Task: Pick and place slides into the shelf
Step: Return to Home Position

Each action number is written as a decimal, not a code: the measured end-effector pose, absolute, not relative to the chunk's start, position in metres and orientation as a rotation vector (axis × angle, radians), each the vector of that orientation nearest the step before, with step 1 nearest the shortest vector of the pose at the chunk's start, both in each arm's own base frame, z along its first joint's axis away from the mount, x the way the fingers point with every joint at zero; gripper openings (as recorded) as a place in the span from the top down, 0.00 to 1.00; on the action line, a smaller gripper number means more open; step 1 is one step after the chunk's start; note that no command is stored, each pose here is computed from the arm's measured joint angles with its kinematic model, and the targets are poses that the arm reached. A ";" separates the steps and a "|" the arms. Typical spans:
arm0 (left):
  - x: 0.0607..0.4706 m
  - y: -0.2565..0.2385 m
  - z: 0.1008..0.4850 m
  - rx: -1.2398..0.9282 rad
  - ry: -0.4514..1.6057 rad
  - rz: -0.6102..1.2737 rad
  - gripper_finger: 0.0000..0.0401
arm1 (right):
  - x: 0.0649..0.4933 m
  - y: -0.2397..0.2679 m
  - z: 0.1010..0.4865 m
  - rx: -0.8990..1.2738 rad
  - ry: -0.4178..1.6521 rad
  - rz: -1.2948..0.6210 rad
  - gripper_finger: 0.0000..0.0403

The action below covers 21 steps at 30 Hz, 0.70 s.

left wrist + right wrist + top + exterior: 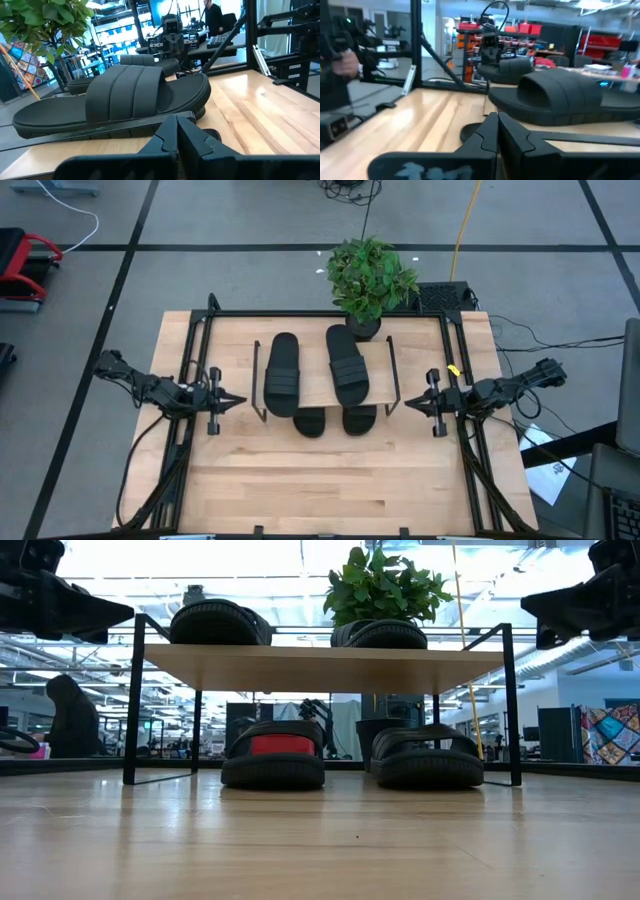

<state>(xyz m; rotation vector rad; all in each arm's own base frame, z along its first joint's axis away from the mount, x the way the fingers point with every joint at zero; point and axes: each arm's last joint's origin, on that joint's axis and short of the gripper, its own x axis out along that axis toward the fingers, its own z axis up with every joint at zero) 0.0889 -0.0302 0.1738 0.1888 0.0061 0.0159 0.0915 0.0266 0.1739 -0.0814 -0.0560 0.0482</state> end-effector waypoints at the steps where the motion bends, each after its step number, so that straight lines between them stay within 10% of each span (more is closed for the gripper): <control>1: 0.089 -0.030 0.174 0.184 0.006 0.016 1.00 | 0.091 0.026 0.175 -0.088 -0.075 0.042 1.00; 21: 0.095 -0.033 0.166 0.165 0.097 0.018 0.97 | 0.091 0.026 0.180 -0.043 -0.131 0.037 1.00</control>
